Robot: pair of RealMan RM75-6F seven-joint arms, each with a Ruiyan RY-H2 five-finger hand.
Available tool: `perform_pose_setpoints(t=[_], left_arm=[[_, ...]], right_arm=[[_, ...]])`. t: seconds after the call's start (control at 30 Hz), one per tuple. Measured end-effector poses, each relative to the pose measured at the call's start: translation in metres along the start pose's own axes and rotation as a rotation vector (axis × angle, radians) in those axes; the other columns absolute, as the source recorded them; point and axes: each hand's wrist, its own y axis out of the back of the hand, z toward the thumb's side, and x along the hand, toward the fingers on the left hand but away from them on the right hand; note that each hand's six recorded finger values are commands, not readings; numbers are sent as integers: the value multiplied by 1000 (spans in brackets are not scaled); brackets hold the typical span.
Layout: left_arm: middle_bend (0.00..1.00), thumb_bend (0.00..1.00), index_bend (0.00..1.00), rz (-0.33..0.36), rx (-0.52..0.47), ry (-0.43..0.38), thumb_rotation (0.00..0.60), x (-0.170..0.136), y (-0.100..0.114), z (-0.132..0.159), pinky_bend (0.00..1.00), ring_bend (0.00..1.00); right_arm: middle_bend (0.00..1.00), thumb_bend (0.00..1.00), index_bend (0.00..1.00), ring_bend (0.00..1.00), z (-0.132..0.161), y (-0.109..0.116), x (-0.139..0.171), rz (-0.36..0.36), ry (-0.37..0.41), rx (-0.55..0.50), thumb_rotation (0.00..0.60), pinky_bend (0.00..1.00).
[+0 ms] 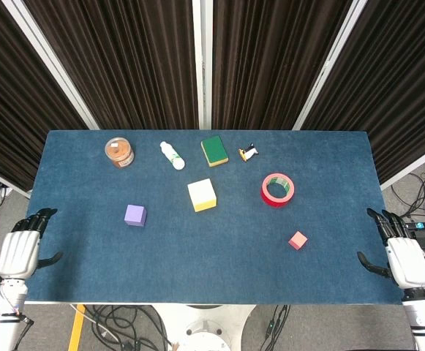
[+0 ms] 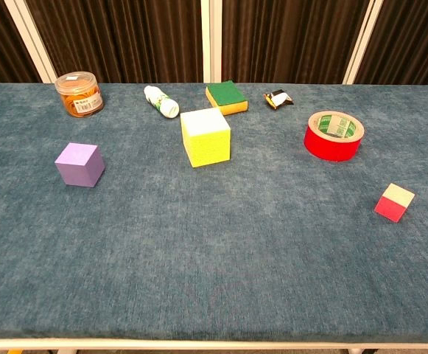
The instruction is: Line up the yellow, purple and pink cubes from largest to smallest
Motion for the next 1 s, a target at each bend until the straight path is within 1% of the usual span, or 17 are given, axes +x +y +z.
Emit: perform_pose_setpoints(t=[0.33,0.6,0.67,0.77,0.87,0.97,1.0], left_arm=[[264,127,216,43,23,4,600,0,3,0,267,243],[264,126,215,44,29,3,600,0,3,1,267,243],[264,126,215,45,23,2,600,0,4,1,267,243],[264,127,215,46,12,4,600,1,6,0,267,243],[264,126,215,54,6,5,600,1,8,-1,267,243],[264,126,216,60,-2,1,600,-1,10,0,267,243],[264,126,215,60,-7,2,600,-2,11,-1,267,243]], right_arm=[[126,207,6,0,-4,0,4,-6,-7,-11,600,0],[137,207,6,0,-2,2,6,-7,7,-12,600,0],[143,207,6,0,2,2,2,-1,25,-10,600,0],[149,207,6,0,13,1,-10,18,71,-4,600,0],[157,204,6,0,30,-4,-28,62,128,6,600,0],[155,200,6,0,52,-13,-53,122,195,23,600,0],[152,185,6,0,62,-17,-64,148,222,29,600,0]])
